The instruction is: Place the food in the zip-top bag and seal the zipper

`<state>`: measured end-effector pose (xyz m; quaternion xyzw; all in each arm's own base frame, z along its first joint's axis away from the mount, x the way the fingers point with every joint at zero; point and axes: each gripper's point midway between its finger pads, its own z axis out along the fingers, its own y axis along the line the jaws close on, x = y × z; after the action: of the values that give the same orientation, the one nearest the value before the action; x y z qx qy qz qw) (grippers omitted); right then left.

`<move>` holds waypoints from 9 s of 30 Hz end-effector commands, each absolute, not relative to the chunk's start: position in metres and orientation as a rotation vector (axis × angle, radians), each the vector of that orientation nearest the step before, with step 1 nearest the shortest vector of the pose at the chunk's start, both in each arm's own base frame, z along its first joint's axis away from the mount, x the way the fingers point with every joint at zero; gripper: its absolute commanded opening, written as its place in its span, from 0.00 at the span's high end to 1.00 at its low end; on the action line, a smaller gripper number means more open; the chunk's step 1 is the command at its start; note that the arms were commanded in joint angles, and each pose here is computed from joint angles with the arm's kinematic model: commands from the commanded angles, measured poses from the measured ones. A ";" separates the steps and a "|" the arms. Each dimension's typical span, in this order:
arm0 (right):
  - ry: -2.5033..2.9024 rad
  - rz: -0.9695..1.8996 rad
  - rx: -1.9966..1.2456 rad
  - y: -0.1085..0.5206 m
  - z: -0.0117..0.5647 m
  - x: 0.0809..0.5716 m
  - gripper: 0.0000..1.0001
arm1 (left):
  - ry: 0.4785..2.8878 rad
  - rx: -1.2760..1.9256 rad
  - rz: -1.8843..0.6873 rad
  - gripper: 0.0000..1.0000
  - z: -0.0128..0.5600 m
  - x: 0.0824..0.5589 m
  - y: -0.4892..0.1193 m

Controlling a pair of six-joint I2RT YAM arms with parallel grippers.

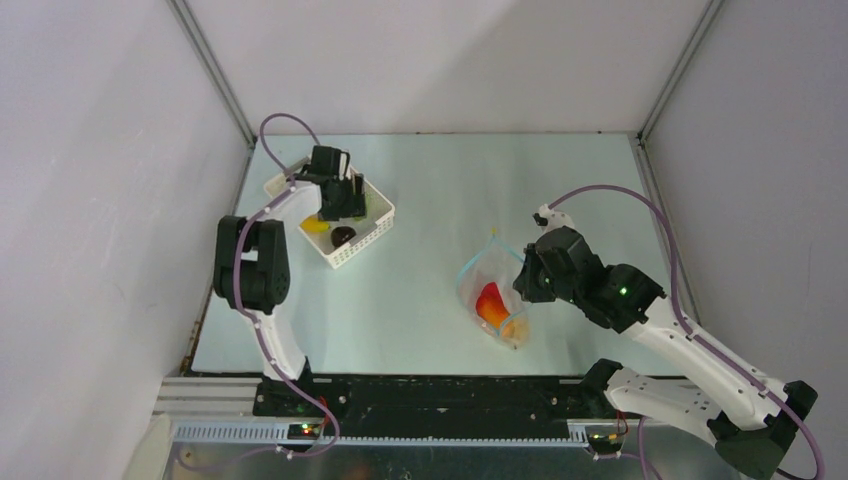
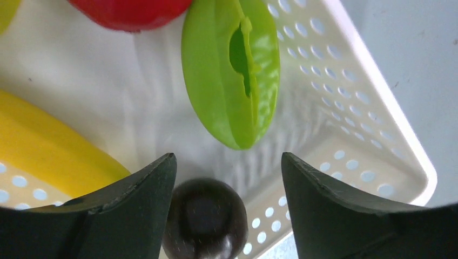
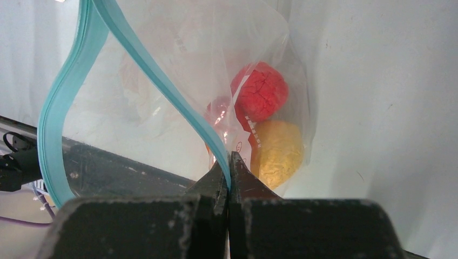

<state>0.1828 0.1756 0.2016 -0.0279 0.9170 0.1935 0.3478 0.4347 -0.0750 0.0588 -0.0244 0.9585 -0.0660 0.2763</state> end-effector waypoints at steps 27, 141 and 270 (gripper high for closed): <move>2.351 0.487 -0.052 0.174 0.205 0.192 1.00 | 2.616 -0.243 -0.106 0.43 0.044 0.488 -0.075; 2.242 0.686 -0.019 0.177 0.224 0.176 1.00 | 1.858 0.219 -0.983 0.00 0.340 0.132 -0.379; 2.261 0.620 0.037 0.158 0.213 0.189 1.00 | 1.981 -0.987 -0.533 0.46 0.155 0.503 -0.009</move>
<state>0.1844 0.1574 0.2029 0.0123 0.8993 0.2348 0.3686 0.5092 -0.0151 0.1024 -0.4178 0.8074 -0.2081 0.3610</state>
